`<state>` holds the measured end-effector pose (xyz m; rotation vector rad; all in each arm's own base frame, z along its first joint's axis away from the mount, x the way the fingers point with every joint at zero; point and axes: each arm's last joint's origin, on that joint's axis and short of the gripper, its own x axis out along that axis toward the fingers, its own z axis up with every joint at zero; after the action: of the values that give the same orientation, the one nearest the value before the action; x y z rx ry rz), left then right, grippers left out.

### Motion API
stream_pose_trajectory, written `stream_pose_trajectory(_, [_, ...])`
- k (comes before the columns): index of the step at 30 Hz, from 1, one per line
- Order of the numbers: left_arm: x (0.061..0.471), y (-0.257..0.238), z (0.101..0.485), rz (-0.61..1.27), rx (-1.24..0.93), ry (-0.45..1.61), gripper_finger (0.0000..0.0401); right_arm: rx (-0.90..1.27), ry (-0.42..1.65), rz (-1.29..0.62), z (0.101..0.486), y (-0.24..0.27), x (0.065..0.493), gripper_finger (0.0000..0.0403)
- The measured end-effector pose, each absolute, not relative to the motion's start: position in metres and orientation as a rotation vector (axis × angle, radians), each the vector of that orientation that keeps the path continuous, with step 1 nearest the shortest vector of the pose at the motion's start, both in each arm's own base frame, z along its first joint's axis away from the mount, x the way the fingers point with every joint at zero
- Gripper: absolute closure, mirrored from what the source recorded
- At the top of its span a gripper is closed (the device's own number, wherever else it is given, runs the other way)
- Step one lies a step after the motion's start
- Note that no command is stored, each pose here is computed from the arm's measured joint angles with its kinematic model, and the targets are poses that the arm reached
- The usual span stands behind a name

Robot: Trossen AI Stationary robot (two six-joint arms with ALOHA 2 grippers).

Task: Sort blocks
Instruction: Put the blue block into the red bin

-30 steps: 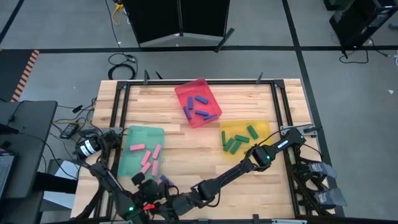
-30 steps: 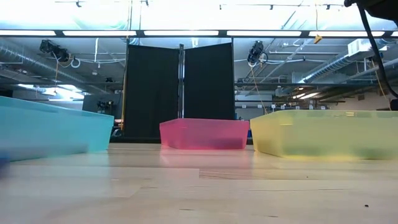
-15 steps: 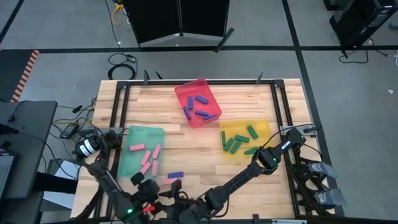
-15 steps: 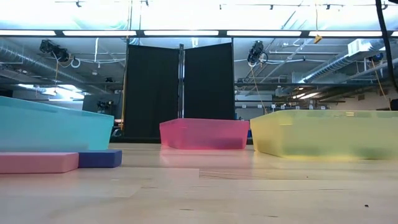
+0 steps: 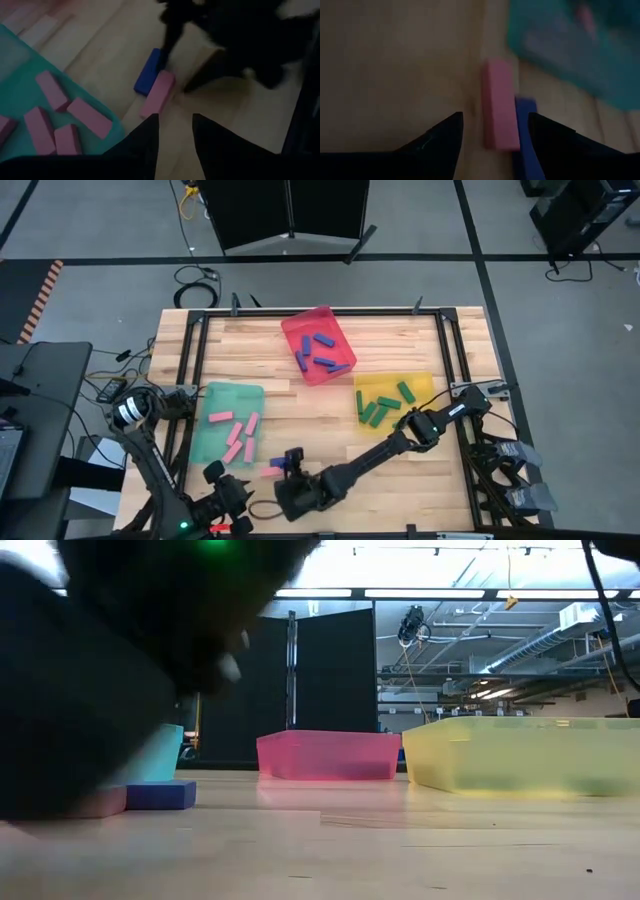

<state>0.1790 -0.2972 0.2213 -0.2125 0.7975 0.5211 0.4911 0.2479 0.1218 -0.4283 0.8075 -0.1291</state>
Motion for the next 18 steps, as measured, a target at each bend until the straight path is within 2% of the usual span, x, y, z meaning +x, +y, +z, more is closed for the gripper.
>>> stream_pose_trajectory(3, [0.179,-0.297,0.221,0.521,-0.212,0.795,0.0275,-0.437,0.835,-0.133,0.118,0.239,0.493,0.0169])
stream_pose_trajectory(13, [0.179,-0.297,0.222,0.519,-0.207,0.772,0.0275,-0.445,0.873,-0.080,0.153,0.220,0.486,0.0167])
stream_pose_trajectory(18, [0.179,-0.297,0.222,0.519,-0.207,0.758,0.0275,-0.374,0.779,-0.082,0.166,0.204,0.461,0.0168])
